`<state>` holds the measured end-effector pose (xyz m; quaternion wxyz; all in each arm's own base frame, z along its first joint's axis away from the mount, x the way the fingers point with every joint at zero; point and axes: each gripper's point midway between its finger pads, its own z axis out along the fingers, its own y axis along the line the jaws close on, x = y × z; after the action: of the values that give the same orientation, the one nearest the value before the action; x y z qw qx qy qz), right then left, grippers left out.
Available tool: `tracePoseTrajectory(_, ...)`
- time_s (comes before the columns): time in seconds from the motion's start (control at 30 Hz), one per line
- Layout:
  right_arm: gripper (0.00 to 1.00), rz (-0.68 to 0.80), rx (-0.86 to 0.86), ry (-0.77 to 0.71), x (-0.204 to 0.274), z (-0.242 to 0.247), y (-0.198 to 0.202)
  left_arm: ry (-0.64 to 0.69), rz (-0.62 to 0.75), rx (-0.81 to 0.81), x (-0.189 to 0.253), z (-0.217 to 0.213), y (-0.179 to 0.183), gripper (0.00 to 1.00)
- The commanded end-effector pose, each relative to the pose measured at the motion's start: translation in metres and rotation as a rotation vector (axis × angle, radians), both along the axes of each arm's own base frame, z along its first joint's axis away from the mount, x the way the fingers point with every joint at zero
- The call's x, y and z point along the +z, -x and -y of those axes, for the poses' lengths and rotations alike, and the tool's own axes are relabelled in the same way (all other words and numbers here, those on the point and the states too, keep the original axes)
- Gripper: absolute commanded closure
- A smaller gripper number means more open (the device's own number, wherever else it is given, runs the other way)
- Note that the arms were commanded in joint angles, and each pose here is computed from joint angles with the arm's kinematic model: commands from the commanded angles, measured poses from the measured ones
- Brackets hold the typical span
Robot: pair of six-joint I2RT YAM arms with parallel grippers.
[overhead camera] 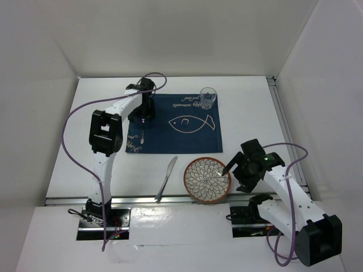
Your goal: Set the dinner table for one person
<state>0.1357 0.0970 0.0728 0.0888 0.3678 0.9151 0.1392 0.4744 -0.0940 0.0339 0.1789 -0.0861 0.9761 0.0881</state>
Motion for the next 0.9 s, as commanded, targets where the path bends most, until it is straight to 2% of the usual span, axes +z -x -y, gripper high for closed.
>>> tracePoseTrajectory(0.0, 0.06, -0.030, -0.019, -0.031, -0.009, -0.007, 0.006, 0.041, 0.115, 0.022, 0.061, 0.001, -0.007, 0.06)
tracePoseTrajectory(0.03, 0.10, -0.017, -0.019, -0.035, -0.008, -0.008, 0.003, 0.045, 0.129, 0.022, 0.068, 0.001, -0.007, 0.04)
tracePoseTrajectory(0.13, 0.11, -0.033, -0.005, -0.014, -0.021, -0.005, 0.004, 0.057, 0.190, 0.035, 0.103, -0.001, -0.004, 0.03)
tracePoseTrajectory(0.23, 0.11, -0.014, 0.047, -0.055, -0.029, -0.015, 0.001, 0.087, 0.252, 0.030, 0.139, -0.001, 0.005, 0.03)
tracePoseTrajectory(0.43, 0.29, 0.071, 0.085, -0.086, -0.038, -0.023, -0.009, 0.127, 0.356, 0.024, 0.195, -0.008, 0.036, 0.03)
tracePoseTrajectory(0.57, 0.39, 0.119, 0.090, -0.113, -0.046, -0.027, -0.011, 0.155, 0.398, 0.015, 0.216, -0.008, 0.052, 0.03)
tracePoseTrajectory(0.6, 0.47, 0.123, 0.090, -0.114, -0.049, -0.027, -0.009, 0.167, 0.398, 0.000, 0.218, -0.003, 0.055, 0.04)
tracePoseTrajectory(0.63, 0.47, 0.132, 0.091, -0.117, -0.048, -0.028, -0.011, 0.181, 0.403, -0.006, 0.221, -0.001, 0.057, 0.04)
tracePoseTrajectory(0.67, 0.57, 0.141, 0.091, -0.120, -0.046, -0.028, -0.012, 0.184, 0.412, -0.007, 0.225, -0.002, 0.058, 0.04)
tracePoseTrajectory(0.77, 0.76, 0.158, 0.079, -0.096, -0.041, -0.024, -0.015, 0.184, 0.412, -0.007, 0.226, -0.003, 0.064, 0.05)
tracePoseTrajectory(0.8, 0.88, 0.177, 0.084, -0.077, -0.038, -0.021, -0.017, 0.198, 0.411, -0.004, 0.227, -0.002, 0.067, 0.05)
tracePoseTrajectory(0.83, 0.96, 0.193, 0.080, -0.071, -0.027, -0.021, -0.023, 0.198, 0.411, -0.004, 0.227, -0.002, 0.067, 0.06)
tracePoseTrajectory(0.87, 1.00, 0.187, 0.094, -0.063, -0.021, -0.019, -0.019, 0.209, 0.408, -0.018, 0.226, 0.004, 0.068, 0.06)
